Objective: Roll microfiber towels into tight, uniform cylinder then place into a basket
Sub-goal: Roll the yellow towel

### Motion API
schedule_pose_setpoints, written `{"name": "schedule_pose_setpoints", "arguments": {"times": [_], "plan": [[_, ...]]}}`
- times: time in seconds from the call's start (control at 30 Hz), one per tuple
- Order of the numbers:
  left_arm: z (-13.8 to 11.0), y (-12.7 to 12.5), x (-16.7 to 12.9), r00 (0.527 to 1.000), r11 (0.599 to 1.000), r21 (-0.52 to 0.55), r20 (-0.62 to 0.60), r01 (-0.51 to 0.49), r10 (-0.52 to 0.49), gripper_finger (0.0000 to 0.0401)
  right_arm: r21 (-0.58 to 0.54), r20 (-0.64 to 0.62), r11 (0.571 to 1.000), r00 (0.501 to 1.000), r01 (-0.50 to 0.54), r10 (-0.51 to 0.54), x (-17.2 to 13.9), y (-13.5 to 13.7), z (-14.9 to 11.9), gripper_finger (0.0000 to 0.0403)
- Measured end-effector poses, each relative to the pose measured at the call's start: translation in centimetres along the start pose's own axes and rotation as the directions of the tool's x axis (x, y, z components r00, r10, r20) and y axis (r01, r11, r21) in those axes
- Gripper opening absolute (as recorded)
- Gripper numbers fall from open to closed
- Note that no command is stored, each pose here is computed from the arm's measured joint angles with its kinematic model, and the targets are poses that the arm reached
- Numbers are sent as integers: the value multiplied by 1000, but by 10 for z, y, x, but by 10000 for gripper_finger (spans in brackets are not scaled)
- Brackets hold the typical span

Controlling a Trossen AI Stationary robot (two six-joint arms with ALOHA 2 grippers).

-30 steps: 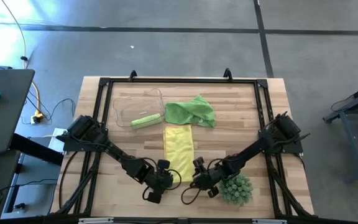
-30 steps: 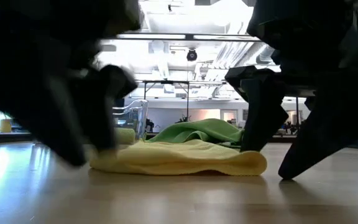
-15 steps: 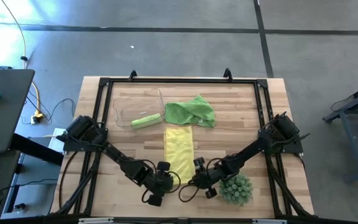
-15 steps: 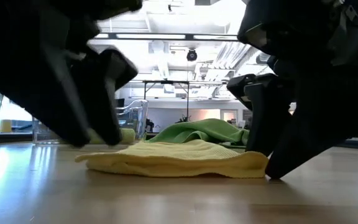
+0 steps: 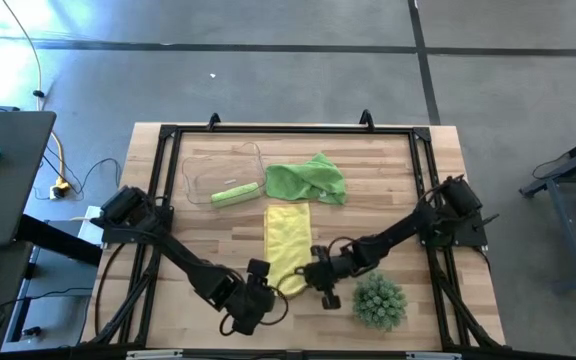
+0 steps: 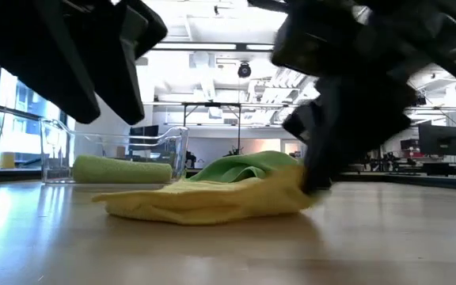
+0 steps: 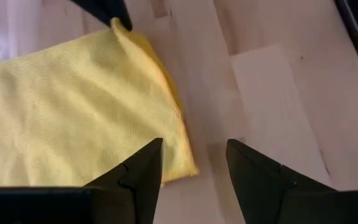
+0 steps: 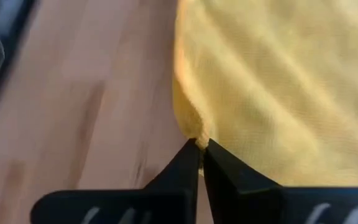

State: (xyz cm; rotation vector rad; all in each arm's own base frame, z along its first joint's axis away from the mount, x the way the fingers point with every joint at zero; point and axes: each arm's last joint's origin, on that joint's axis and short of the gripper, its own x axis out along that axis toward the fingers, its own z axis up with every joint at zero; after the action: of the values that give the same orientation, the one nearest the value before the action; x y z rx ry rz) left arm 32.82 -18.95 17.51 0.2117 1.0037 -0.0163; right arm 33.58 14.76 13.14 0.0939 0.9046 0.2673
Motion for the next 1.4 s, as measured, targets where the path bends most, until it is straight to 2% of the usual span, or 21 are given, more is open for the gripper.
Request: {"name": "schedule_pose_setpoints", "arguments": {"times": [0.3, 0.5, 0.67, 0.97, 1.2, 1.4], "plan": [[-3, -5, -3, 999, 998, -36, 5, -46, 46, 168, 219, 1, 972, 996, -84, 86, -3, -35, 11, 1], [-8, 5, -3, 995, 998, -20, -70, -66, 65, 168, 320, -34, 946, 998, -45, 59, -4, -48, 9, 1], [-9, 20, -10, 994, 997, 49, -94, -60, 65, 168, 399, -52, 917, 998, -21, 46, -4, -50, 8, 0], [-24, 47, -2, 999, 999, 43, 35, 25, -26, 168, 501, -70, 866, 997, -3, 44, -5, -53, 7, 0], [-33, 48, 8, 970, 990, 94, 211, 104, -122, 168, 553, -70, 833, 997, 21, 21, -6, -61, 8, 0], [-30, 46, 8, 945, 981, 187, 306, 59, -115, 168, 577, -113, 815, 994, 55, 12, -7, -63, 4, 0]]}}
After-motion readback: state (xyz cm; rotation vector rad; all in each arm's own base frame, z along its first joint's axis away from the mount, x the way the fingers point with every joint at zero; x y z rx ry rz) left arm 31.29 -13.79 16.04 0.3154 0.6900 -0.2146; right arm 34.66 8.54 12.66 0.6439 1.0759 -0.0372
